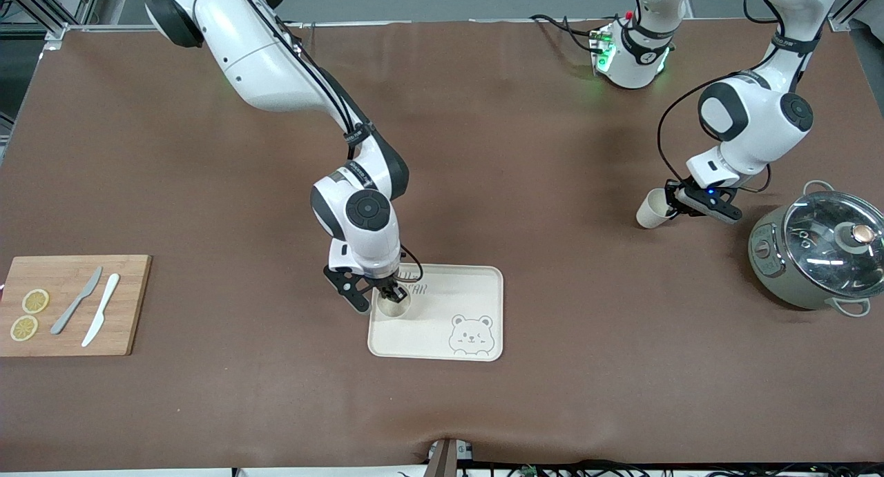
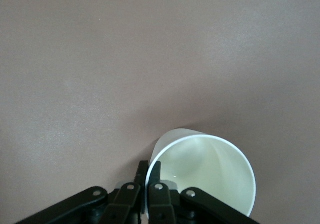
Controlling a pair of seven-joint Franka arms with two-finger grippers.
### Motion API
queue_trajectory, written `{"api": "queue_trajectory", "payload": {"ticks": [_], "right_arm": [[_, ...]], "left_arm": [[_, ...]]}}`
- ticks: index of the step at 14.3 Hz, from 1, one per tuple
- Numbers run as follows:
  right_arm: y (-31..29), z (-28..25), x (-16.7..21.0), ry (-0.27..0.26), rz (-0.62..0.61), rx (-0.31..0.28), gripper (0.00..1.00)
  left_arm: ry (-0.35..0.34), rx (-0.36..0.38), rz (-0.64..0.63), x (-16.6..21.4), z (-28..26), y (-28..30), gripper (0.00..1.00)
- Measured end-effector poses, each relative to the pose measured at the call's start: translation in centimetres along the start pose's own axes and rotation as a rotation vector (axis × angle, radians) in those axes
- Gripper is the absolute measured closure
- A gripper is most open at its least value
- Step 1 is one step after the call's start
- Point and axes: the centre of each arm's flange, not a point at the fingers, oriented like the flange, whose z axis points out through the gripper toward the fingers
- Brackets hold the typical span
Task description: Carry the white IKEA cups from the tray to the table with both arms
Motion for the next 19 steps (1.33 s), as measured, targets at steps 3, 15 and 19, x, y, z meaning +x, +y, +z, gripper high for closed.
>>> {"api": "queue_trajectory", "payload": {"ticks": [3,15,19], "right_arm": [[0.1,-1.9,0.1,-0.004,-0.009,-0.05,0.96],[11.4,-22.8,14.6,-0.105,-0.447,-0.116,0.96],[20.5,-24.1,20.9,-0.148,-0.607,-0.128,0.96]], "left_arm": [[-0.056,0.021,0.002,1.3,-0.3,0.3,0.96],[-0.096,0.022,-0.035,1.2,0.6,-1.6,0.96],[-0.092,0.024,-0.032,1.4,0.5,-1.6,0.92]]}}
